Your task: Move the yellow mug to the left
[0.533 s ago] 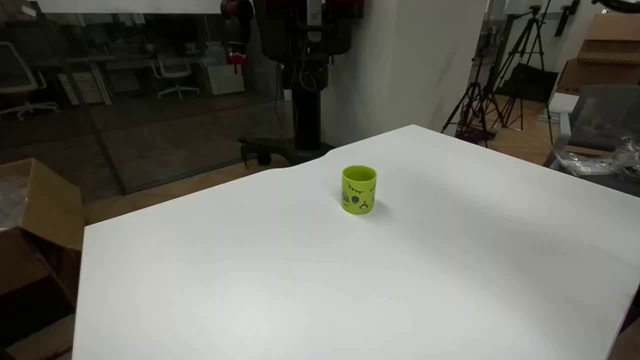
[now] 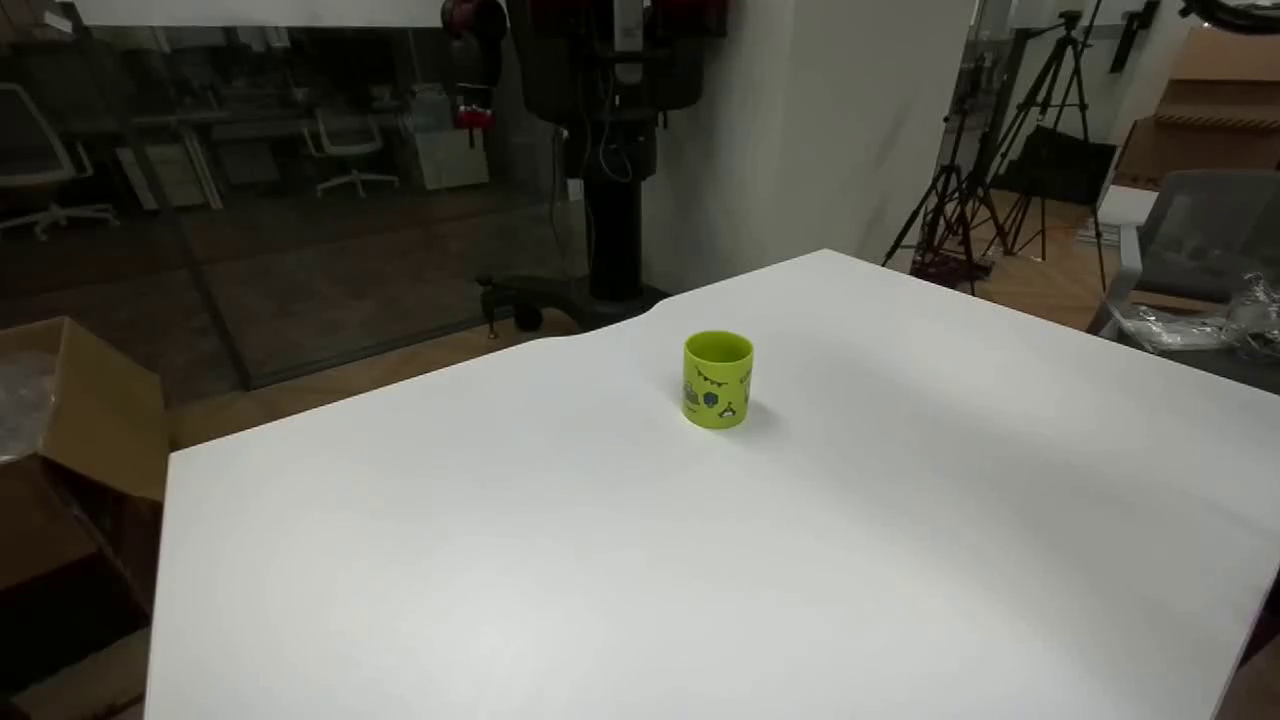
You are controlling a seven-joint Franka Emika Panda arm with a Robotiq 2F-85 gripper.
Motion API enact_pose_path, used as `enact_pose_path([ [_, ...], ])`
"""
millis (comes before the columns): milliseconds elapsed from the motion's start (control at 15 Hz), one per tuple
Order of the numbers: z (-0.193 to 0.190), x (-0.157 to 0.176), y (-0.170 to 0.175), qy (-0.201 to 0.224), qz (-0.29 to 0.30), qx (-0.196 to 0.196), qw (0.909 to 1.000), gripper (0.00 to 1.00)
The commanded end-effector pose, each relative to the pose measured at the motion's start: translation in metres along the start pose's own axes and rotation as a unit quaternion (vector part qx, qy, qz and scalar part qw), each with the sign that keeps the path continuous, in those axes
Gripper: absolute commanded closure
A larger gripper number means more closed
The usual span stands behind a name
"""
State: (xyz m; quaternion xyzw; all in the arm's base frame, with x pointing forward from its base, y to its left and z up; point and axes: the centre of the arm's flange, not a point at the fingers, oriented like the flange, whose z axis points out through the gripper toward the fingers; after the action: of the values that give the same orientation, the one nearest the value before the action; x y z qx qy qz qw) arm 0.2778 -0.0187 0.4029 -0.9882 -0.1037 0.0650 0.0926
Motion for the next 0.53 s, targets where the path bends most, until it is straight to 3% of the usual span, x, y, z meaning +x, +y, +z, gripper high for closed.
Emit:
enact_pose_path([
  [0,0.0,0.0,0.0,0.0,0.0,0.0,1.0,0.0],
  [267,0.0,0.0,0.0,0.0,0.0,0.0,1.0,0.0],
  [467,-0.008,0.02,0.007,0.085,0.046,-0.035,0.9947,0.0],
])
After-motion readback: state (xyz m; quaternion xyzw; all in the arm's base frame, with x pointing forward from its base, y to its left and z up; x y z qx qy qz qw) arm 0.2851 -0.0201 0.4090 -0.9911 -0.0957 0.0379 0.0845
